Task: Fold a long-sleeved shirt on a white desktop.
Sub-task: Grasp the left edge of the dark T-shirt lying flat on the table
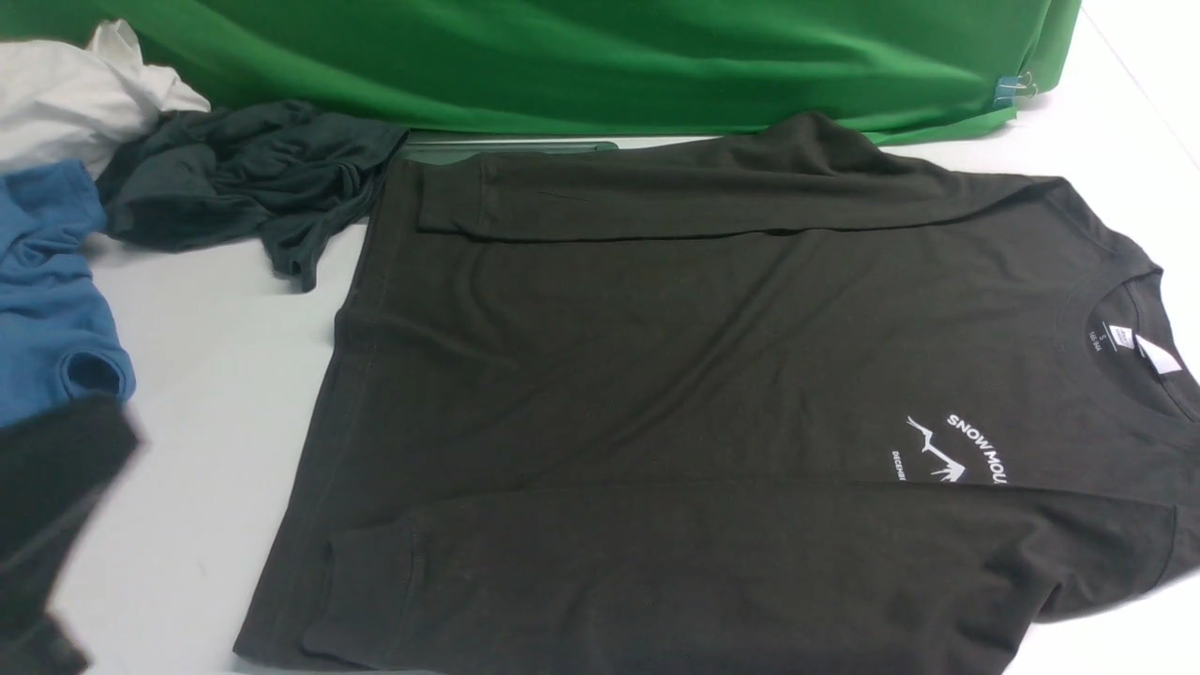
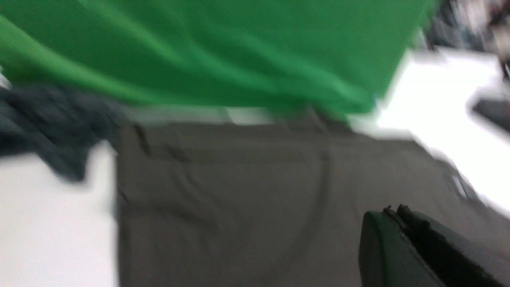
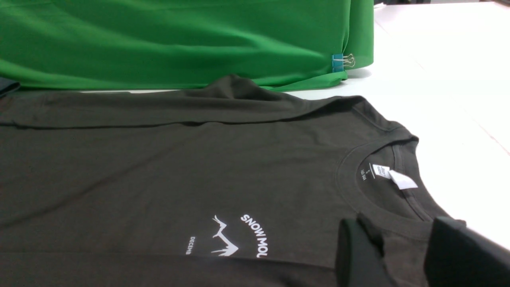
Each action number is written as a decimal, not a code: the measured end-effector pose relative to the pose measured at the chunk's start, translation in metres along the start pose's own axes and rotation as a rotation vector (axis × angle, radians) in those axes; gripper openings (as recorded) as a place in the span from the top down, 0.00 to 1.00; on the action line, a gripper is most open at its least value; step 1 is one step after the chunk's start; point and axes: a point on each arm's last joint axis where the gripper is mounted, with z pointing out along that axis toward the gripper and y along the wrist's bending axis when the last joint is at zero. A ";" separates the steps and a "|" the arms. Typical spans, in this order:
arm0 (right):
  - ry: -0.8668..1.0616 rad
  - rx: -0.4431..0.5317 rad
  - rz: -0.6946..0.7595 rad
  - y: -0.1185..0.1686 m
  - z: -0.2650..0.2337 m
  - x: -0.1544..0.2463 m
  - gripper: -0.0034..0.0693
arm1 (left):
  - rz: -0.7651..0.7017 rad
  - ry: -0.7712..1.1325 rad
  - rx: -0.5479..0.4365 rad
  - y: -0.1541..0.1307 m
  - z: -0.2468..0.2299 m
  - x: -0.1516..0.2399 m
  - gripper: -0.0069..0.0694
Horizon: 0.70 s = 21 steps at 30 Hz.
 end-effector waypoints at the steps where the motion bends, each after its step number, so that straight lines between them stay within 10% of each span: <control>1: 0.000 0.000 0.000 0.000 0.000 0.000 0.62 | 0.002 0.005 -0.008 0.001 0.003 -0.003 0.88; 21: 0.000 0.000 0.000 0.000 0.000 0.000 0.62 | 0.226 0.623 0.257 0.005 0.111 0.016 0.88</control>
